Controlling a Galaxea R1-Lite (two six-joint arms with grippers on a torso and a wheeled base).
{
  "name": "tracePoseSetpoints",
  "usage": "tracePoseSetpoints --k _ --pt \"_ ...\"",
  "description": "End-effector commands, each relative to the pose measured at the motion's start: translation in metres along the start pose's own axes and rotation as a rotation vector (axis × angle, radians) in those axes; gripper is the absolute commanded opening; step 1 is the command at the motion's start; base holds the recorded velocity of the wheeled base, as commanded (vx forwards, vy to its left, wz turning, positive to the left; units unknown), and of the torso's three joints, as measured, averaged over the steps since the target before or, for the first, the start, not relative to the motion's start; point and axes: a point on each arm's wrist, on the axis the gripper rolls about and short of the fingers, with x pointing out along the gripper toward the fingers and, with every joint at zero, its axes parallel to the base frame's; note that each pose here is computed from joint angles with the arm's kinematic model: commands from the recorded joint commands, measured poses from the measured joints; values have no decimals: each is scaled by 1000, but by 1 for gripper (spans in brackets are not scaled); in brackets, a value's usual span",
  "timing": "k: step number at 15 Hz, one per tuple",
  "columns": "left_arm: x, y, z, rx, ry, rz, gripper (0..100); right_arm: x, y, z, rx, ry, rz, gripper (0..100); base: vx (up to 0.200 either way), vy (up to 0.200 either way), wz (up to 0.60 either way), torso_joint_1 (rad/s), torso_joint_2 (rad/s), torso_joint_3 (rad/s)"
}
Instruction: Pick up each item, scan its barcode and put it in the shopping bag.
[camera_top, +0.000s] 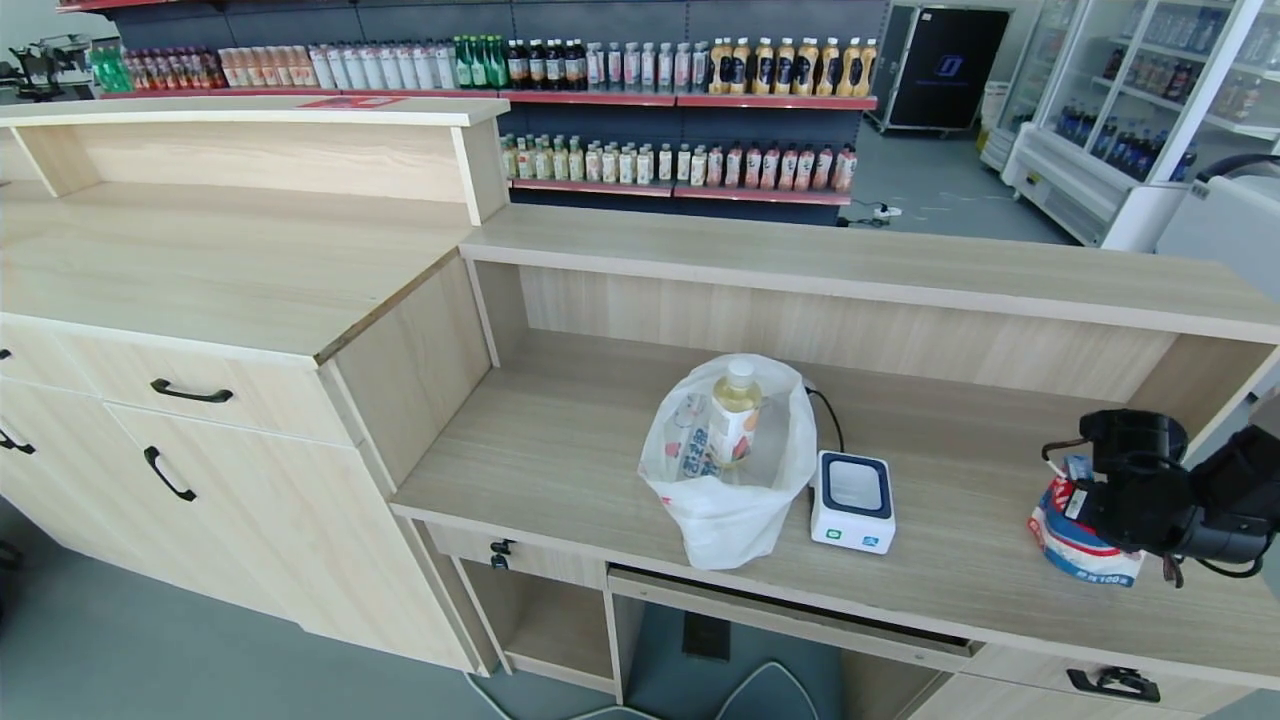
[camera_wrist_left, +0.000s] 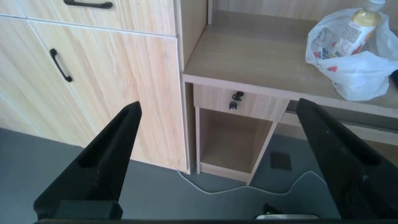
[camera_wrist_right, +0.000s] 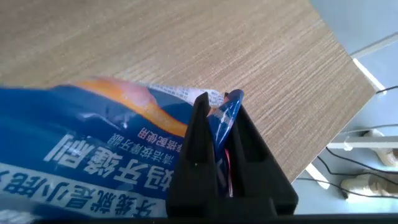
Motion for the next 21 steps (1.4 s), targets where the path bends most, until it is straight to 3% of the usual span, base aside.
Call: tracePoseSetpoints --k 1,3,5,9,14,17,21 --pt "0 0 0 0 0 0 100 -42 -4 30 -16 -116 53 0 0 0 0 0 0 0" --pt "0 0 0 0 0 0 100 -92 -6 55 -67 -283 130 0 0 0 0 0 0 0" --pt "0 0 0 0 0 0 100 -124 -8 61 -124 -421 226 0 0 0 0 0 0 0" --pt "0 0 0 0 0 0 100 -153 -4 71 -274 -734 408 0 0 0 0 0 0 0" --pt "0 0 0 0 0 0 100 -172 5 84 -298 -899 657 0 0 0 0 0 0 0" --pt "0 0 0 0 0 0 100 -211 8 110 -296 -1072 980 0 0 0 0 0 0 0" --pt "0 0 0 0 0 0 100 -257 16 129 -410 -1302 1434 0 0 0 0 0 0 0"
